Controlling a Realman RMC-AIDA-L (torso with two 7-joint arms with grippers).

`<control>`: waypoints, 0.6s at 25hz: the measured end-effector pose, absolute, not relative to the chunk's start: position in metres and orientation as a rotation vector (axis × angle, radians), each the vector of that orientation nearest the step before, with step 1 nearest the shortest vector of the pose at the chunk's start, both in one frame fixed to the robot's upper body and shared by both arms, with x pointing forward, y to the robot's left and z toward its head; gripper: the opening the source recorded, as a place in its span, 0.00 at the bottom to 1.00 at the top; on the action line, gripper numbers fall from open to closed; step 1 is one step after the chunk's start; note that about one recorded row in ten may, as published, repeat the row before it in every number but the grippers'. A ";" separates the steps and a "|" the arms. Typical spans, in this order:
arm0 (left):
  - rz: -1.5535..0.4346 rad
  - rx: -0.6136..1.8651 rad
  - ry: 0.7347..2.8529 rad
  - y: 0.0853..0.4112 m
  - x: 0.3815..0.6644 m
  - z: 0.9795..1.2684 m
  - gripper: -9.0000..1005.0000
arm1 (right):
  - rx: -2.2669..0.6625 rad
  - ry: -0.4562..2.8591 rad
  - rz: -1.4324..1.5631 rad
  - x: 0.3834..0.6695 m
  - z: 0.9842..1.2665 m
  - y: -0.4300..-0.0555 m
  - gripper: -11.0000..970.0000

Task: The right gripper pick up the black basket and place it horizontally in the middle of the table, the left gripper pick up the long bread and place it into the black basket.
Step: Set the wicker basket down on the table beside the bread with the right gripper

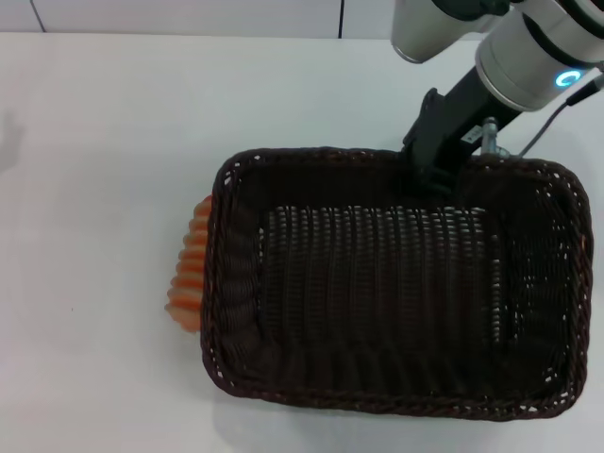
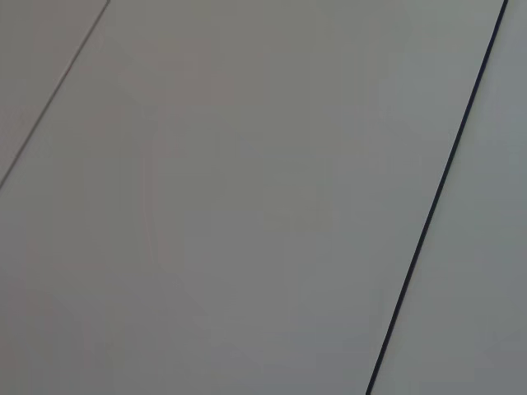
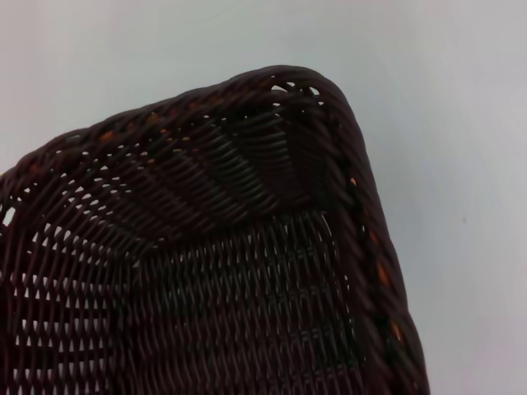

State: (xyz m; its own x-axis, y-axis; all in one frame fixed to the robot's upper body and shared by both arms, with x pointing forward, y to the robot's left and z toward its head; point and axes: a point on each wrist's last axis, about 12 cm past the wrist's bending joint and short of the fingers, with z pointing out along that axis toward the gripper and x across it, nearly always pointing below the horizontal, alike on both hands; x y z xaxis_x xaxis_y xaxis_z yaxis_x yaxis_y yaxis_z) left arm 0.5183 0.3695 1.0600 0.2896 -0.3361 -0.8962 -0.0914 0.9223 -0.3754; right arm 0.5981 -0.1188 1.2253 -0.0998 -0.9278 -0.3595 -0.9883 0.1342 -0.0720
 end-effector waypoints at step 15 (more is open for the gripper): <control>-0.180 -0.392 1.267 0.368 0.519 1.061 0.86 | -1.884 2.129 0.110 0.610 1.221 -0.106 0.28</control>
State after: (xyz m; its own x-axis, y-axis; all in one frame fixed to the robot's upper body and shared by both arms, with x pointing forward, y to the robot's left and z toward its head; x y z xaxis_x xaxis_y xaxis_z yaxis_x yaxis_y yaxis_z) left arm 0.5189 0.3681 1.0611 0.2964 -0.3445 -0.8908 -0.0826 0.9200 -0.3832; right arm 0.6103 -0.1058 1.2209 -0.0980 -0.9582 -0.2688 -0.9808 0.1388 -0.1372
